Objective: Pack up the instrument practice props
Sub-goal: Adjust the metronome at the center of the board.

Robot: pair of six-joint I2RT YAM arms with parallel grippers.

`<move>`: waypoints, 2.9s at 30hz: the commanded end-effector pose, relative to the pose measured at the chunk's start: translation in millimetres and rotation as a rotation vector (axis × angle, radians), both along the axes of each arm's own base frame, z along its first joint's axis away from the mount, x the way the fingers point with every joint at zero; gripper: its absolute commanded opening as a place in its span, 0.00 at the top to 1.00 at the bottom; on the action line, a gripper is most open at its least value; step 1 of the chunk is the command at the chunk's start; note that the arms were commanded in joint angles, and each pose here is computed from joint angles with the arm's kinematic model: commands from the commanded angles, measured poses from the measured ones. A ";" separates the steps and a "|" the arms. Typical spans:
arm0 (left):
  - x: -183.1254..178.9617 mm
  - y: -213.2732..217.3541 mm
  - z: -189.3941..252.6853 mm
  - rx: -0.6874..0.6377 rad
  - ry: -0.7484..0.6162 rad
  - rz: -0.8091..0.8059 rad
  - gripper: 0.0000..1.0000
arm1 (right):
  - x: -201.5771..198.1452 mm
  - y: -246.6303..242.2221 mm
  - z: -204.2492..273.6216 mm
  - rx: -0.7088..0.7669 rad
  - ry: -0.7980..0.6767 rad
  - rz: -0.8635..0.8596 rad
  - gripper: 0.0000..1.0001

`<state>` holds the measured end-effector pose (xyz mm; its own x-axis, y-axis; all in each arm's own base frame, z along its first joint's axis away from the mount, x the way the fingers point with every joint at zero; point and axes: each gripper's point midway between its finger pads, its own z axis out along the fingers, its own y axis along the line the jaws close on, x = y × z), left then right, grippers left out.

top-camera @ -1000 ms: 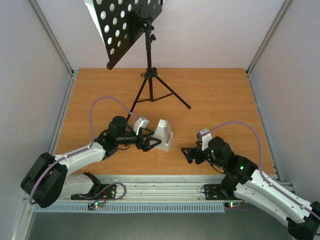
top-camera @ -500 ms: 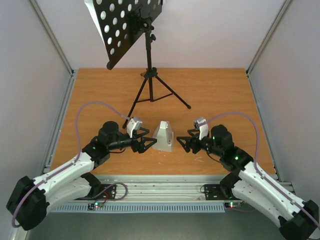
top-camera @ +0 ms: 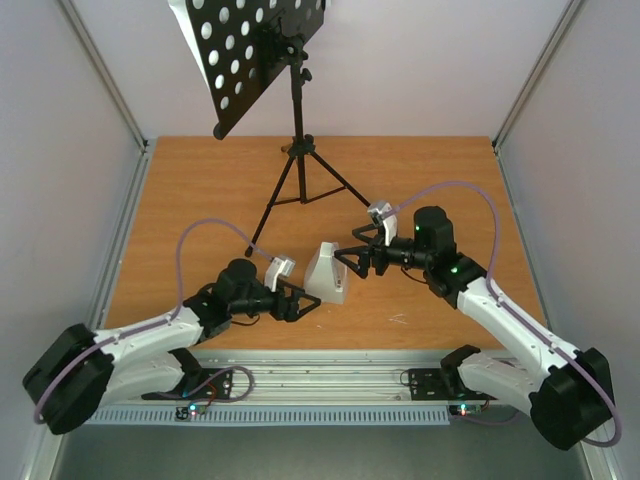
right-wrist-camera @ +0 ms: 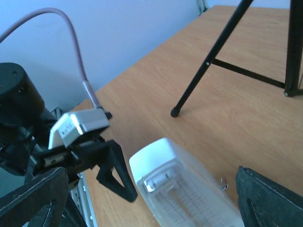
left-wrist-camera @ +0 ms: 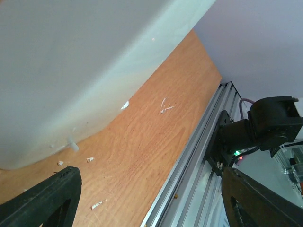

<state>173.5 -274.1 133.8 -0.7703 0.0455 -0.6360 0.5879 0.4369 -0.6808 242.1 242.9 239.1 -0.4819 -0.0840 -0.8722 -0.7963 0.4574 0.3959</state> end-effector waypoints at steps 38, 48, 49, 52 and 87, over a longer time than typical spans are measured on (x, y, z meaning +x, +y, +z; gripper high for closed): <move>60.8 -1.5 -26.1 -0.100 -0.031 0.147 0.25 | -19.4 22.3 -47.3 -0.088 0.098 0.180 0.20; 64.4 5.7 -20.1 -0.075 -0.052 0.169 0.24 | -25.0 19.7 -69.7 -0.194 0.097 0.054 0.14; 64.6 8.4 -20.6 -0.065 -0.054 0.179 0.24 | -24.5 18.9 -71.2 -0.215 0.082 0.034 0.13; 63.0 15.6 -18.2 -0.039 -0.070 0.198 0.24 | -16.9 13.2 -70.7 -0.255 0.035 -0.041 0.10; 81.1 -5.3 96.5 -0.031 -0.200 0.117 0.23 | -11.0 18.0 -53.1 -0.318 -0.163 -0.267 0.43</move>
<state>249.0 -271.7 225.4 -0.6329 -0.0805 -0.7700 0.6377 0.5097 -0.5775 230.6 266.9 178.9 -0.4044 -0.2863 -0.8686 -0.6934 0.7153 0.0870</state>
